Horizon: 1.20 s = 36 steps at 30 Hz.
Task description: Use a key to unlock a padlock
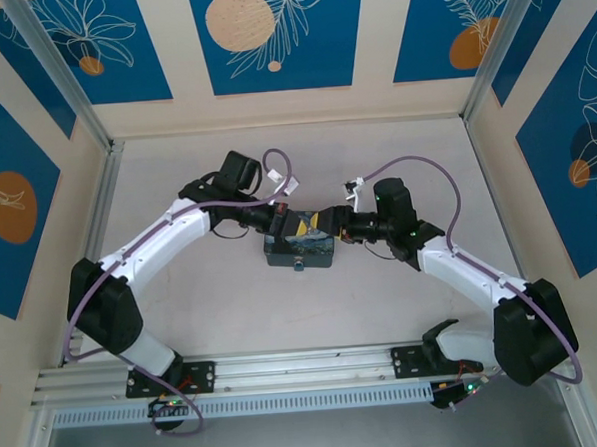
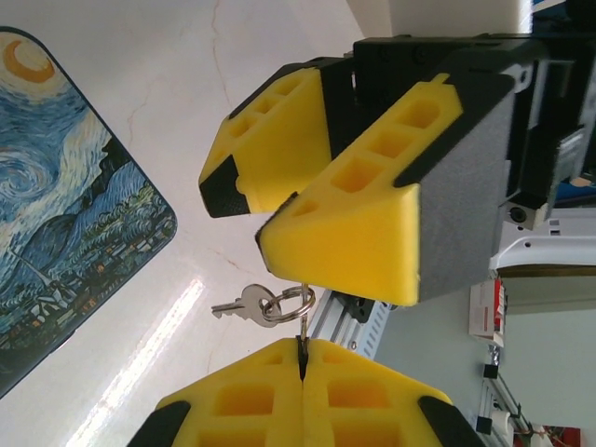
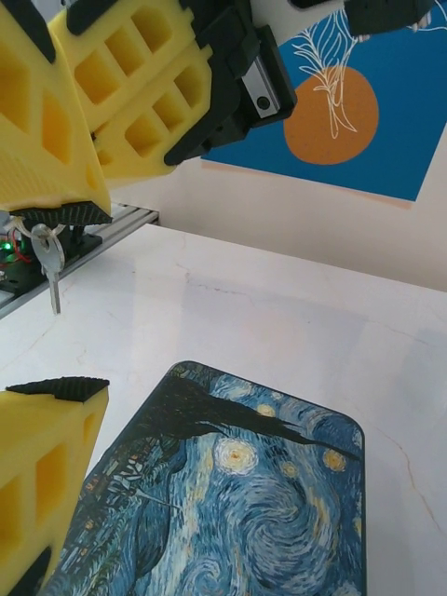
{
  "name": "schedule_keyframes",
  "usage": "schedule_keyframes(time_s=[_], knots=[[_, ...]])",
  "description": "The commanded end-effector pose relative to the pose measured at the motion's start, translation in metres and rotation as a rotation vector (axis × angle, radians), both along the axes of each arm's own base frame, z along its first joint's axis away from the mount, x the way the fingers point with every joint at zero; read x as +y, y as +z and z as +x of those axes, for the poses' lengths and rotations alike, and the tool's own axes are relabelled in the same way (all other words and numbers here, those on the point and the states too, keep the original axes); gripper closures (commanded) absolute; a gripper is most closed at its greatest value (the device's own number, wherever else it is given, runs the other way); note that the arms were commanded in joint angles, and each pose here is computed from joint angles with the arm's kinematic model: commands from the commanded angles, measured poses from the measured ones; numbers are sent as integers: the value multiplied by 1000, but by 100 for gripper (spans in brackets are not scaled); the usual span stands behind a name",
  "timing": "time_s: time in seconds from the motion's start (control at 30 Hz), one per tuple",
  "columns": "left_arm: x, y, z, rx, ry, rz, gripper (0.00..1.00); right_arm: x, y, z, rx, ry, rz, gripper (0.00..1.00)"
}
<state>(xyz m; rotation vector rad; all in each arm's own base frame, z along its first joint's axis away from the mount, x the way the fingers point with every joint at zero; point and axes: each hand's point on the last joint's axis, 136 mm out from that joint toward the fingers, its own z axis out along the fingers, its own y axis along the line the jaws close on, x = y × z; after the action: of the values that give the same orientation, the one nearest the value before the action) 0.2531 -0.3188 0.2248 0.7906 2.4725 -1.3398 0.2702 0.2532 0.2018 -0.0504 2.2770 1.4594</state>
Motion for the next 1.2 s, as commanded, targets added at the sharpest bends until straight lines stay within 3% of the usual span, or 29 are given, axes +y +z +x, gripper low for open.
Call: schedule_keyframes(time_s=[0.0, 0.4, 0.73, 1.17], knots=[[3, -1, 2, 10, -10, 25, 100, 1, 4, -7, -36, 14, -18, 52], [3, -10, 4, 29, -12, 44, 100, 6, 12, -16, -74, 24, -36, 53], [0, -7, 8, 20, -10, 38, 100, 8, -10, -25, -45, 38, -88, 54], [3, -5, 0, 18, -15, 29, 100, -27, -18, 9, 39, -156, -74, 57]])
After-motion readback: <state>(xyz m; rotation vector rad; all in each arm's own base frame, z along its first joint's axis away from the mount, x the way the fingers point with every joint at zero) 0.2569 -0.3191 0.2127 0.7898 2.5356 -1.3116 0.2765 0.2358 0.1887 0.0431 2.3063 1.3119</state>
